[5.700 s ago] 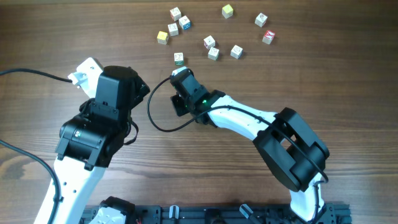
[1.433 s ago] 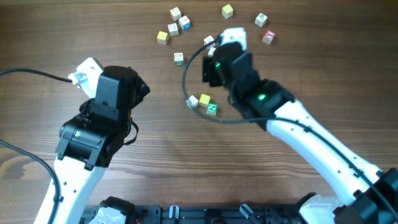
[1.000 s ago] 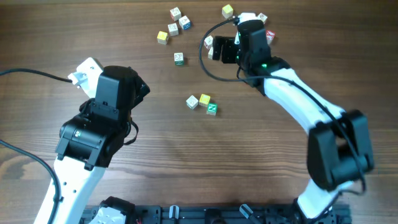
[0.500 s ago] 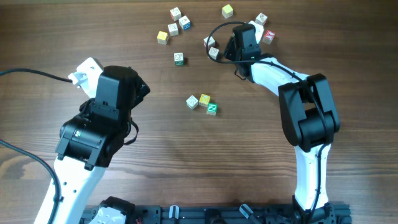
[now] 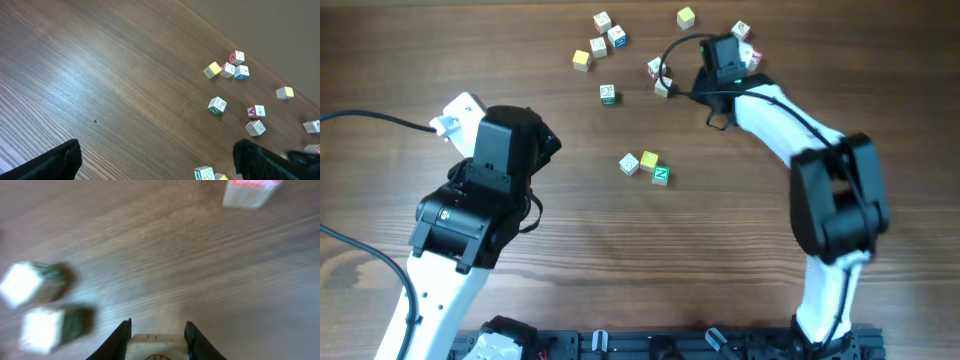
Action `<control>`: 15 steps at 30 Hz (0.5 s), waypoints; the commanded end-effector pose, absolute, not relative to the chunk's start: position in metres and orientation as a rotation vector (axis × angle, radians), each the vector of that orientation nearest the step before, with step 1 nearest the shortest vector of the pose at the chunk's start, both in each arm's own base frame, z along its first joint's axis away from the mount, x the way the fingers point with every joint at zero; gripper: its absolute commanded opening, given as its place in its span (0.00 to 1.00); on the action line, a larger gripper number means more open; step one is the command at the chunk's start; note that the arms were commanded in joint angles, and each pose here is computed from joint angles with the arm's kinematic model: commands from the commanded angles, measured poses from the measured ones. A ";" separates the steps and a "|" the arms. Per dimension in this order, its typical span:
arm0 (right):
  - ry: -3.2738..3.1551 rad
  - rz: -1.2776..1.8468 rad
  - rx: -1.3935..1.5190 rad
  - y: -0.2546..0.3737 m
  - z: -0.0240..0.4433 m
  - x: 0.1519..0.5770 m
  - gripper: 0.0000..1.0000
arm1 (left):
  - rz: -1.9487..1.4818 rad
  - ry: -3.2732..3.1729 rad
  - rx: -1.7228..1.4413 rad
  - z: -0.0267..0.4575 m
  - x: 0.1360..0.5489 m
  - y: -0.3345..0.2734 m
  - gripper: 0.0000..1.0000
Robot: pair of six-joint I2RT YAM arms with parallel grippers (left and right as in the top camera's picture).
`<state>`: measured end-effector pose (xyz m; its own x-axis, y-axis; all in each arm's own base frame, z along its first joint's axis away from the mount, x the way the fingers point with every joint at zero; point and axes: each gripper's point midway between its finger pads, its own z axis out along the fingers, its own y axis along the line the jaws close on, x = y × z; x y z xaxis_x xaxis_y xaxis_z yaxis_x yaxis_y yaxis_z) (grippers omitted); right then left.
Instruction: Form a circle
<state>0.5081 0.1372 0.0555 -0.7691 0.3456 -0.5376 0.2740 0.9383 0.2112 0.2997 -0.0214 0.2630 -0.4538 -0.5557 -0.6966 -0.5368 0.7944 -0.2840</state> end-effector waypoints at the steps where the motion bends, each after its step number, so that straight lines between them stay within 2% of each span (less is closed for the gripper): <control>1: 2.349 0.344 0.357 0.148 0.183 0.488 0.18 | -0.006 2.128 -0.803 0.268 0.302 -0.017 1.00; 4: 2.341 0.497 0.285 0.160 0.243 0.443 0.18 | -0.006 2.128 -0.803 0.268 0.302 -0.017 1.00; 7: 2.387 0.555 0.267 0.172 0.265 0.398 0.18 | -0.006 2.129 -0.803 0.268 0.302 -0.017 1.00; 10: 2.504 0.542 0.229 0.191 0.246 0.366 0.17 | -0.006 2.128 -0.803 0.268 0.302 -0.017 1.00; 15: 2.693 0.534 0.239 0.234 0.175 0.326 0.14 | -0.006 2.128 -0.803 0.268 0.302 -0.017 1.00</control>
